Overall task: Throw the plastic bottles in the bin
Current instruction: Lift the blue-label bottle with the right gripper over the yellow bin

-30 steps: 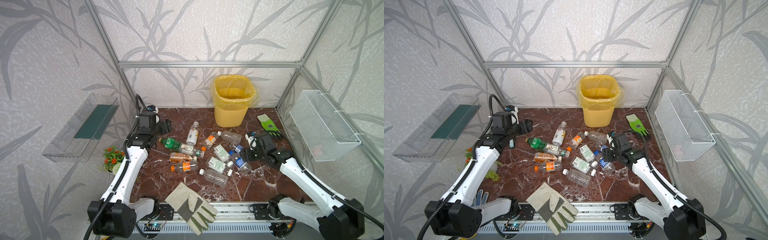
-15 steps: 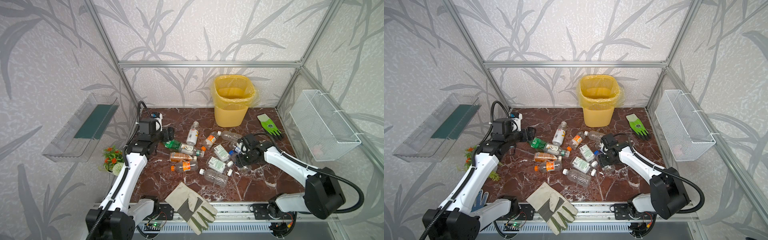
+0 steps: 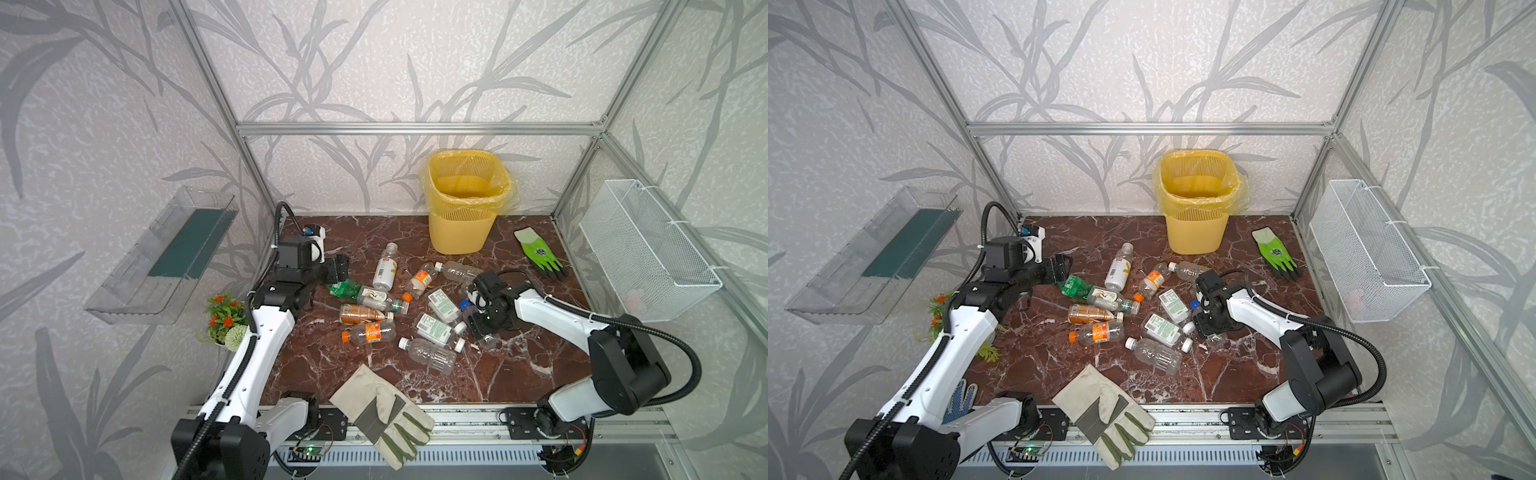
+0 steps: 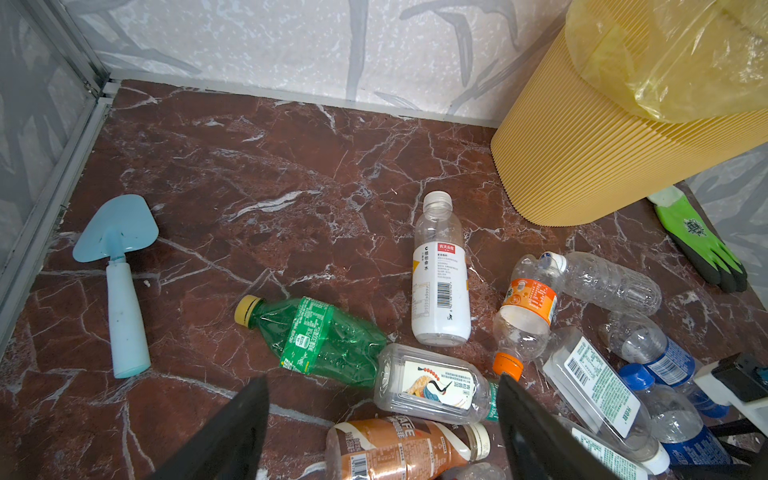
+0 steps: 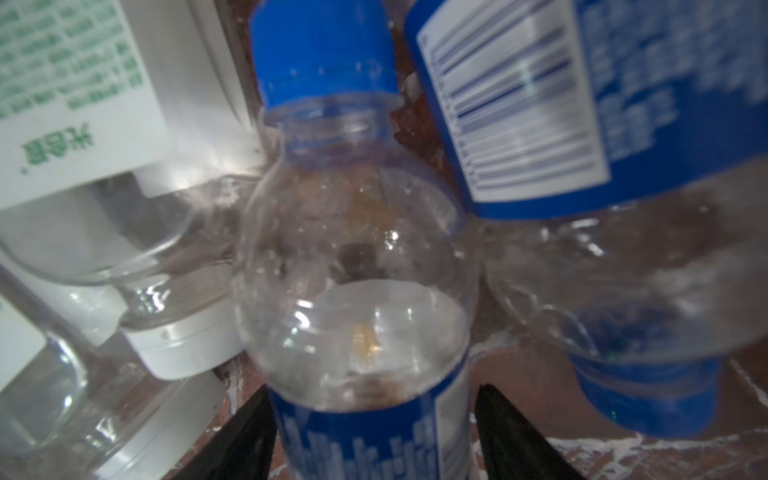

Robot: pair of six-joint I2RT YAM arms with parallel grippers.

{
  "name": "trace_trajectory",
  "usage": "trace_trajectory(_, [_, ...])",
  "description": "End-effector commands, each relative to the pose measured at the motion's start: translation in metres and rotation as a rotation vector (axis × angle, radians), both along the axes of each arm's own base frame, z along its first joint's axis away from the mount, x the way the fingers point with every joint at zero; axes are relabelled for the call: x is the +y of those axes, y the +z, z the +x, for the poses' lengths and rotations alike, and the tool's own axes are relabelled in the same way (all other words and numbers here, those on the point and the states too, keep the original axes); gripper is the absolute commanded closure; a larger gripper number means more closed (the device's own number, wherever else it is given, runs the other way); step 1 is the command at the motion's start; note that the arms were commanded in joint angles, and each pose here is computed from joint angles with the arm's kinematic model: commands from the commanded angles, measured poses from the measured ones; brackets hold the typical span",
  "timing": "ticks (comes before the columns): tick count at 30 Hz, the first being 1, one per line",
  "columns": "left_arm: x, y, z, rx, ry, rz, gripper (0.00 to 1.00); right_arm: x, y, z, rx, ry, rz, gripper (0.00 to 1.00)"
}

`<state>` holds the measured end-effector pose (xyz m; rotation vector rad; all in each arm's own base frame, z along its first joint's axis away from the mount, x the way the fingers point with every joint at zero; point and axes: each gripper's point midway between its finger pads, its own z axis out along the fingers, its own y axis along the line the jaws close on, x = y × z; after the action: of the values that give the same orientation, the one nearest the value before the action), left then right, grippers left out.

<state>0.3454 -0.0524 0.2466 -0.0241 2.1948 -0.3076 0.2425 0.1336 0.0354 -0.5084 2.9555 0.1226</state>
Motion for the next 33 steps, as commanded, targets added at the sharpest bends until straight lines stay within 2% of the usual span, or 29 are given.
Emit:
trace_trajectory(1, [-0.002,0.005,-0.006,-0.020,-0.014,-0.007,0.15,0.004,0.006,0.007,-0.019,0.029,-0.002,0.27])
trace_trajectory(6, [-0.002,0.006,-0.006,-0.024,-0.012,-0.007,0.15,0.004,0.007,0.003,-0.008,0.041,-0.014,0.38])
trace_trajectory(10, [-0.002,0.006,-0.007,-0.028,-0.012,-0.009,0.15,0.006,0.024,0.000,-0.031,0.055,0.001,0.46])
trace_trajectory(18, [-0.003,0.008,-0.008,-0.033,-0.014,-0.021,0.15,0.005,0.071,-0.012,-0.114,0.012,0.086,0.52])
trace_trajectory(20, [-0.004,0.007,-0.007,-0.031,-0.013,-0.032,0.15,-0.003,0.083,-0.013,-0.175,-0.046,0.093,0.52])
trace_trajectory(25, [-0.011,0.005,-0.004,-0.024,-0.025,-0.074,0.15,-0.043,0.102,-0.009,-0.383,-0.327,0.155,0.48])
trace_trajectory(29, [-0.014,0.001,-0.003,-0.011,-0.034,-0.086,0.15,-0.084,0.093,-0.013,-0.380,-0.585,0.263,0.48])
trace_trajectory(33, [-0.016,-0.001,-0.003,0.001,-0.040,-0.086,0.15,-0.096,0.074,-0.016,-0.319,-0.692,0.346,0.48])
